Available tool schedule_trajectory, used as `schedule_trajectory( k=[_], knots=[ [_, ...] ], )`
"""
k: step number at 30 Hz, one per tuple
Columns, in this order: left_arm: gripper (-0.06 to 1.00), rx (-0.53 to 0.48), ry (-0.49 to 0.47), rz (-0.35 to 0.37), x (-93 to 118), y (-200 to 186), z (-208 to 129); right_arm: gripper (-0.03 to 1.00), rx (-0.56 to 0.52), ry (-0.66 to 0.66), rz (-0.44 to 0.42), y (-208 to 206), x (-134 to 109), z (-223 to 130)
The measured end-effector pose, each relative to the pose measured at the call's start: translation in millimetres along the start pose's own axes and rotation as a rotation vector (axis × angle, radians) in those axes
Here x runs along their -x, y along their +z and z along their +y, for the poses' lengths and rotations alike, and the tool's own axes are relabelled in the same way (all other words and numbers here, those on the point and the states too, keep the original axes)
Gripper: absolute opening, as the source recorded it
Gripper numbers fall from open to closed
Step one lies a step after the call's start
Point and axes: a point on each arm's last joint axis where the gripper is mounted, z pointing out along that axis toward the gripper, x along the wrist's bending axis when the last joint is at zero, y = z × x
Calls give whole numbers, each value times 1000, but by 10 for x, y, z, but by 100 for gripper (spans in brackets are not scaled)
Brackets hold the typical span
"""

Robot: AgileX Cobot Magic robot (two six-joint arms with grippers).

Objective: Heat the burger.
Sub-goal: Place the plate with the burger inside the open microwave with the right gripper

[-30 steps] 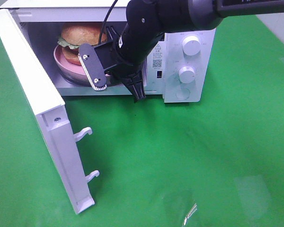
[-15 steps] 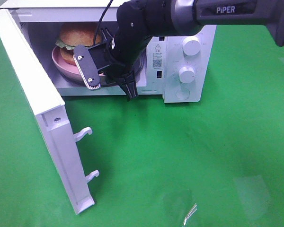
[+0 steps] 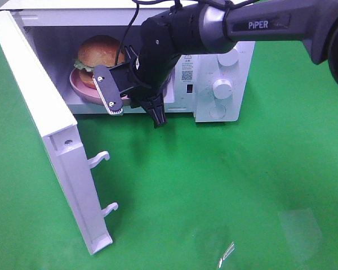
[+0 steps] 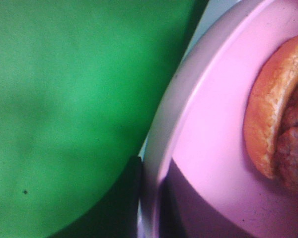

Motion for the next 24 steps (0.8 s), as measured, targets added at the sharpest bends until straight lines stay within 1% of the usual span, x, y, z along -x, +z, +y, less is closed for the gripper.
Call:
schedule_trajectory(
  k=[6,15,16,17,20,21,22,23,24],
  knots=[
    [99,0,0,0,0,0,0,9,-13,-4,-10,3,18,-56],
    [99,0,0,0,0,0,0,14,-2,22,-59,2,70,-78],
    [99,0,0,0,0,0,0,16,2,29,-75,0,88,-79],
    [99,0,0,0,0,0,0,21,9,45,-94,-14,116,-72],
    [99,0,0,0,0,0,0,24,9,47,-97,-19,125,-71],
    [99,0,0,0,0,0,0,31,12,48,-104,-25,135,-69],
    [99,0,0,0,0,0,0,31,12,48,-104,-25,135,-69],
    [99,0,0,0,0,0,0,38,13,54,-106,-25,136,-68],
    [99,0,0,0,0,0,0,38,13,54,-106,-25,136,-68]
  ],
)
